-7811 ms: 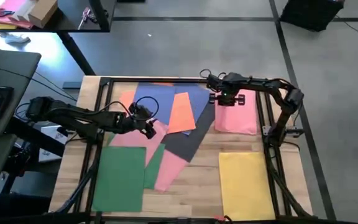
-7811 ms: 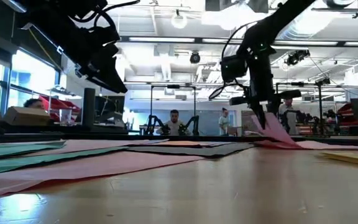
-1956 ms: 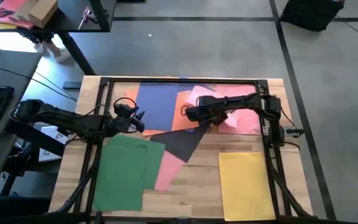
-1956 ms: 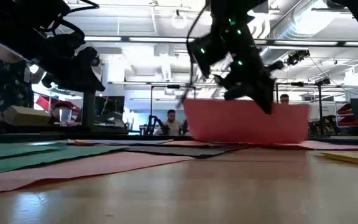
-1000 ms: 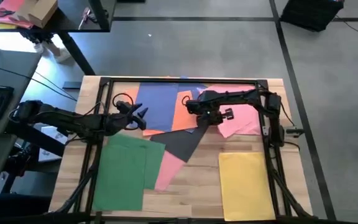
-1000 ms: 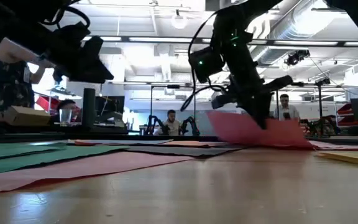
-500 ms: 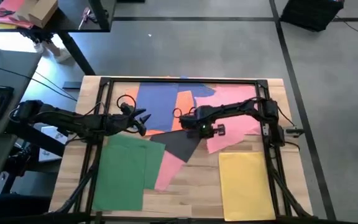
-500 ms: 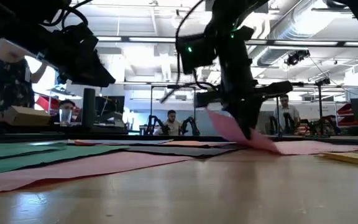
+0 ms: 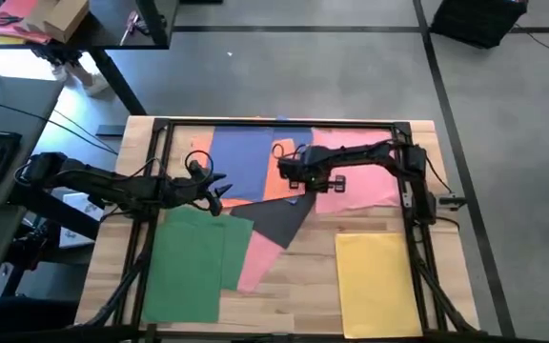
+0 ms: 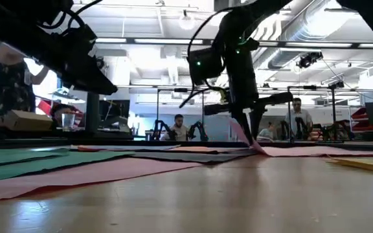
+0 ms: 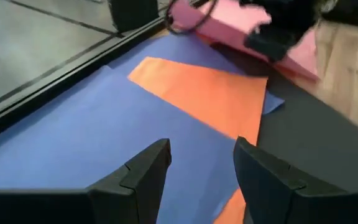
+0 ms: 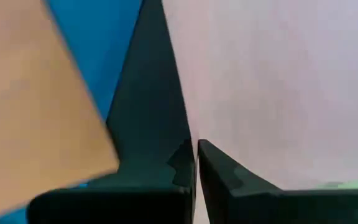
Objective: Organize paper
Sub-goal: Stack the pink paper on top of the other pink paper to the top right of the table
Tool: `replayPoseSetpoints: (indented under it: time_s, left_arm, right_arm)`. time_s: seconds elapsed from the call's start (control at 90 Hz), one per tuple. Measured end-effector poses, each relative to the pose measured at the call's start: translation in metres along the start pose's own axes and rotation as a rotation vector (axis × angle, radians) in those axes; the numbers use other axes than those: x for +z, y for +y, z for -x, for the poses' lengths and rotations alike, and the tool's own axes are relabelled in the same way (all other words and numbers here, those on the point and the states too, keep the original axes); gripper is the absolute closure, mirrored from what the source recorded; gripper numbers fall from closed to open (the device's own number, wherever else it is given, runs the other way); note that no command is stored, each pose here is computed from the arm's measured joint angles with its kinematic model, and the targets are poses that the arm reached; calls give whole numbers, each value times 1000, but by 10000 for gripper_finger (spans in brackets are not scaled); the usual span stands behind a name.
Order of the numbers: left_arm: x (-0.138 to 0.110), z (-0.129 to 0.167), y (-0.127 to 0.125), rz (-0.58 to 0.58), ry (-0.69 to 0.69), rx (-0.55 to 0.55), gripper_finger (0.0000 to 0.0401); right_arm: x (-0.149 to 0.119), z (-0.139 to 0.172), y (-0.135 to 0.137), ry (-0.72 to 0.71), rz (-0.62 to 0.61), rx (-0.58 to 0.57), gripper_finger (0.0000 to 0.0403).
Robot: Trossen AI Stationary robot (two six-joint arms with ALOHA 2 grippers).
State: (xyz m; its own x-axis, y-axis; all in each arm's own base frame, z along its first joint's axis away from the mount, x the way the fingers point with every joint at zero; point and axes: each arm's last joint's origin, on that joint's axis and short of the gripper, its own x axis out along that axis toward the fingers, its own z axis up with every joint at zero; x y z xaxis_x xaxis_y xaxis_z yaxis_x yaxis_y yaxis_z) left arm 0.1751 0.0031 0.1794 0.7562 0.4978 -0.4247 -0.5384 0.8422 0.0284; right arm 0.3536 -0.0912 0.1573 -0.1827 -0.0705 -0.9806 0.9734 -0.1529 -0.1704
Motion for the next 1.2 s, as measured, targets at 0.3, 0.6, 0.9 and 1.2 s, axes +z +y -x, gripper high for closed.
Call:
replayPoseSetpoints:
  time_s: [0.3,0.6,0.9,1.2]
  left_arm:
    - [-3,0,1,-34,24,9,233]
    - [-3,0,1,-28,25,13,233]
    - [-2,0,2,6,7,50,233]
    - [-2,0,2,14,12,31,233]
  right_arm:
    - [41,-4,-25,35,-58,-200,403]
    - [51,-3,-36,150,-26,-277,403]
    - [15,1,-25,185,21,-227,403]
    - [8,-1,-8,247,3,-46,403]
